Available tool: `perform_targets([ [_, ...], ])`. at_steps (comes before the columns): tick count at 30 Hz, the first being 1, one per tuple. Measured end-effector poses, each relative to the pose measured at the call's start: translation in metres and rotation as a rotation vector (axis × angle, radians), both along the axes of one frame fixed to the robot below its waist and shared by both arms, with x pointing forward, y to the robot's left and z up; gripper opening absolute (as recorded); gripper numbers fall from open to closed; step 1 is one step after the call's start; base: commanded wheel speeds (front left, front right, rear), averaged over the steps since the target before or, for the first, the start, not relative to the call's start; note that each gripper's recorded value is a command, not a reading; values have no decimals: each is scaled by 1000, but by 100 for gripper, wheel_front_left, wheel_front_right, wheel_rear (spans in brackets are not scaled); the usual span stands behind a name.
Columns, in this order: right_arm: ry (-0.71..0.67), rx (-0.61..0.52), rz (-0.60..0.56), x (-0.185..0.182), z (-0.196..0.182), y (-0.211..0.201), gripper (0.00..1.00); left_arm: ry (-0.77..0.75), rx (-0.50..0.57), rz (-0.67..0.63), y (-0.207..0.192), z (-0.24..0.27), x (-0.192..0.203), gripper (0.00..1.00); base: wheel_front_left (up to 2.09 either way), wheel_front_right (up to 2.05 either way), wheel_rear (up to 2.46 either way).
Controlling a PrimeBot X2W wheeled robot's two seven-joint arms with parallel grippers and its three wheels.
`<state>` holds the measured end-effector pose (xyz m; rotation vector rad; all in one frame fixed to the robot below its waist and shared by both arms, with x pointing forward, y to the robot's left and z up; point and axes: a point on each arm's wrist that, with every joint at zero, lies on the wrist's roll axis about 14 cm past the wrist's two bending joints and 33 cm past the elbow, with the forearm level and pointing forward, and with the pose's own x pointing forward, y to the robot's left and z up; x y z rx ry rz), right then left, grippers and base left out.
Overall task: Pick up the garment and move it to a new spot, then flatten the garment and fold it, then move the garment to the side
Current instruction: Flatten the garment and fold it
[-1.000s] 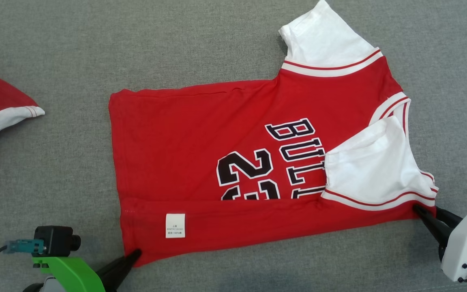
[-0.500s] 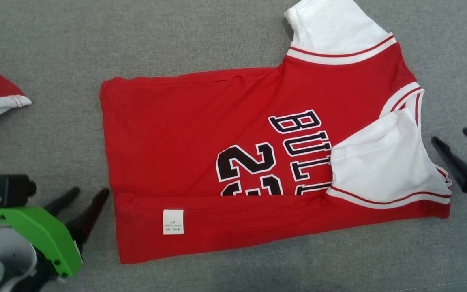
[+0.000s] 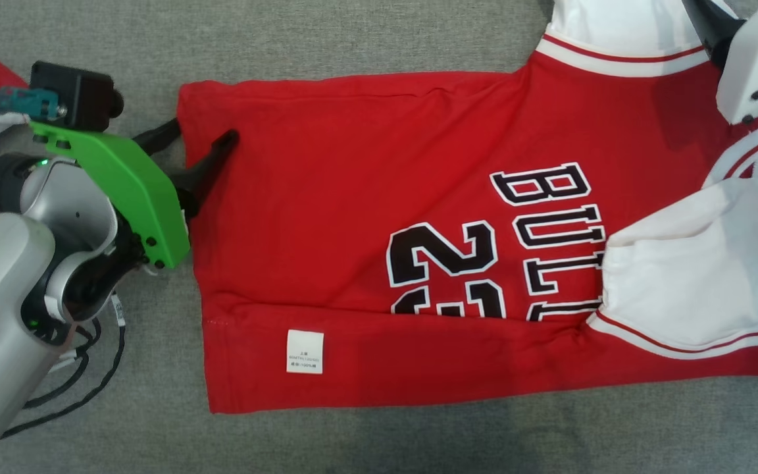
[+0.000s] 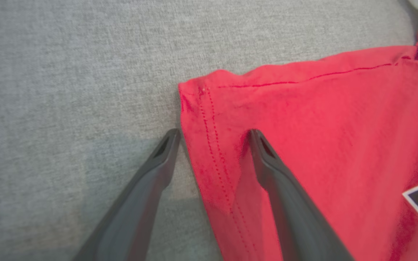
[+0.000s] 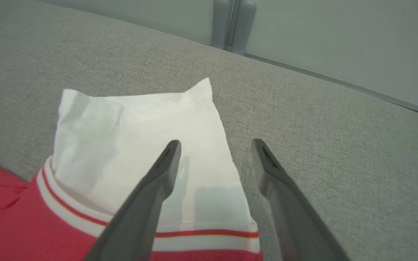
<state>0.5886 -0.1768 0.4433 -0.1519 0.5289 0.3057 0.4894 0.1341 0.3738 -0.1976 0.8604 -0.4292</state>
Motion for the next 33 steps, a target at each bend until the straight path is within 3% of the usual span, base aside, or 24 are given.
perform_targets([
  [6, 70, -46, 48, 39, -21, 28, 100, 21, 22, -4, 5, -5, 15, 100, 0, 0, 0],
  [12, 161, -74, 71, 45, -48, 39, 100, 67, 18, -21, 6, -11, 15, 100, 0, 0, 0],
  [13, 175, -79, 77, 45, -52, 41, 93, 73, 17, -20, 6, -11, 15, 100, 0, 0, 0],
  [14, 180, -82, 79, 46, -53, 42, 48, 77, 18, -23, 6, -12, 14, 100, 0, 0, 0],
  [15, 180, -78, 77, 48, -52, 42, 36, 83, 20, -26, 6, -13, 15, 100, 0, 0, 0],
  [16, 183, -75, 73, 49, -53, 41, 17, 86, 21, -31, 6, -14, 15, 100, 0, 0, 0],
  [18, 191, -72, 79, 48, -55, 44, 0, 92, 12, -28, 5, -15, 16, 98, 0, 0, 0],
  [20, 203, -61, 90, 46, -56, 47, 0, 93, -3, -32, 1, -15, 16, 13, 0, 0, 0],
  [21, 207, -48, 94, 45, -56, 49, 0, 97, -20, -26, 0, -14, 17, 0, 0, 0, 0],
  [26, 173, -17, 106, 42, -43, 48, 0, 86, -37, -39, -4, -9, 17, 0, 0, 0, 0],
  [33, -9, 84, 161, 30, 9, 58, 0, 16, -62, -2, 1, 11, 1, 0, 0, 0, 0],
])
